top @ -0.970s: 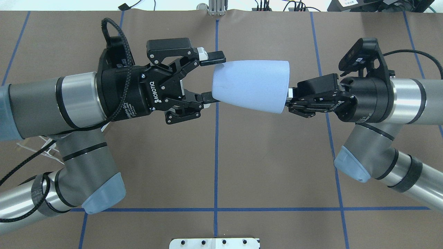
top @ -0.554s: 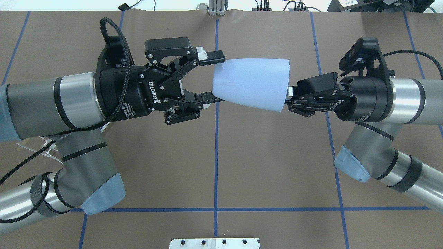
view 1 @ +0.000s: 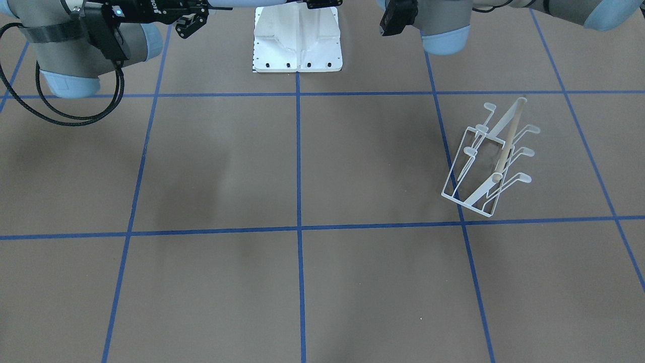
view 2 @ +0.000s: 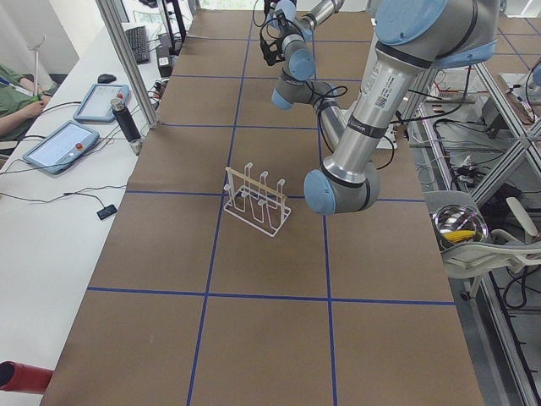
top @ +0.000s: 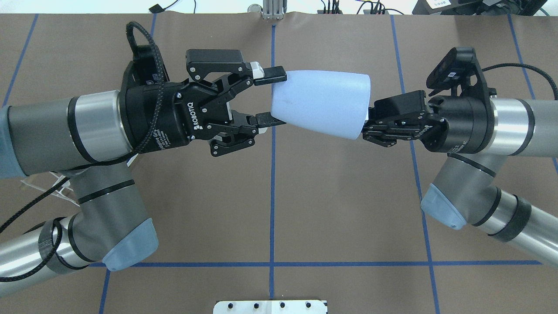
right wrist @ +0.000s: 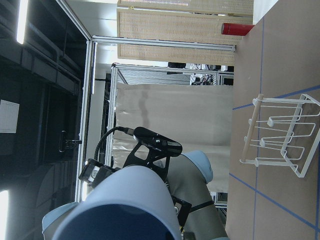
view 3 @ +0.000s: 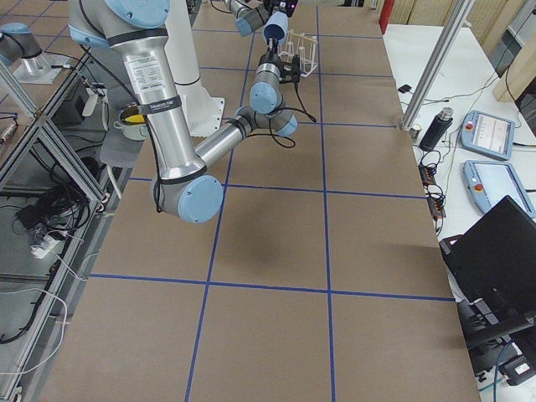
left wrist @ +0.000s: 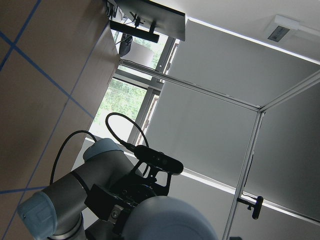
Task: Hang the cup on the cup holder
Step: 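Open the right gripper and pull it back while the left gripper holds the cup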
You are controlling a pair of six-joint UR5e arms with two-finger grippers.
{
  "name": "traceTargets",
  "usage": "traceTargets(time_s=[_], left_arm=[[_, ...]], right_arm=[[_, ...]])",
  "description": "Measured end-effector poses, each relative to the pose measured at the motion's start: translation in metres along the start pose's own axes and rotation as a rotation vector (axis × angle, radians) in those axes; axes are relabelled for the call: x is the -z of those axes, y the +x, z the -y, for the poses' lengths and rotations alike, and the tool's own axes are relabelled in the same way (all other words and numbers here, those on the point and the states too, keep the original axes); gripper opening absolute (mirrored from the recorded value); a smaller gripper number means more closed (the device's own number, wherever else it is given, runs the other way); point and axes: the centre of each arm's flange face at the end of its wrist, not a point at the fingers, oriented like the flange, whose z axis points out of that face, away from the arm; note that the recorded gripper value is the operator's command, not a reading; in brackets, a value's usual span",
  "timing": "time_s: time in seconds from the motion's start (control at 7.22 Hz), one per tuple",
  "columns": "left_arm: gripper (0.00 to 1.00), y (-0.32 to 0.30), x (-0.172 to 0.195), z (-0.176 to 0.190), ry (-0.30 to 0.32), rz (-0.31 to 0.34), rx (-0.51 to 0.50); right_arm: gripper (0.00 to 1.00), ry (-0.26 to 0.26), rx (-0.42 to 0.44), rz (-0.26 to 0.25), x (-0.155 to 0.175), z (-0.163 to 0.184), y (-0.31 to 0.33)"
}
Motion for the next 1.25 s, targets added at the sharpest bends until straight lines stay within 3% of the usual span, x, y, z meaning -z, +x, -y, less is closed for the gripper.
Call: traceTargets(time_s=[0.55,0.83,0.97,1.25], left_arm=[[0.00,0.000,0.003,0.001,0.003,0.004,0.000],[0.00,0.001,0.016,0.016,0.036,0.022,-0.025],[0.00,0.007,0.027,0.031,0.054,0.057,-0.057],[0.00,0.033,0.048,0.068,0.107,0.220,-0.166]], right_arm=[[1.00,0.011,-0.001,-0.018,0.020,-0.001,0.009],[1.00,0.082,0.045,-0.076,0.054,0.024,0.010],[1.00,0.125,0.104,-0.141,0.080,0.050,0.012],[1.00,0.204,0.277,-0.382,0.142,0.115,0.008]])
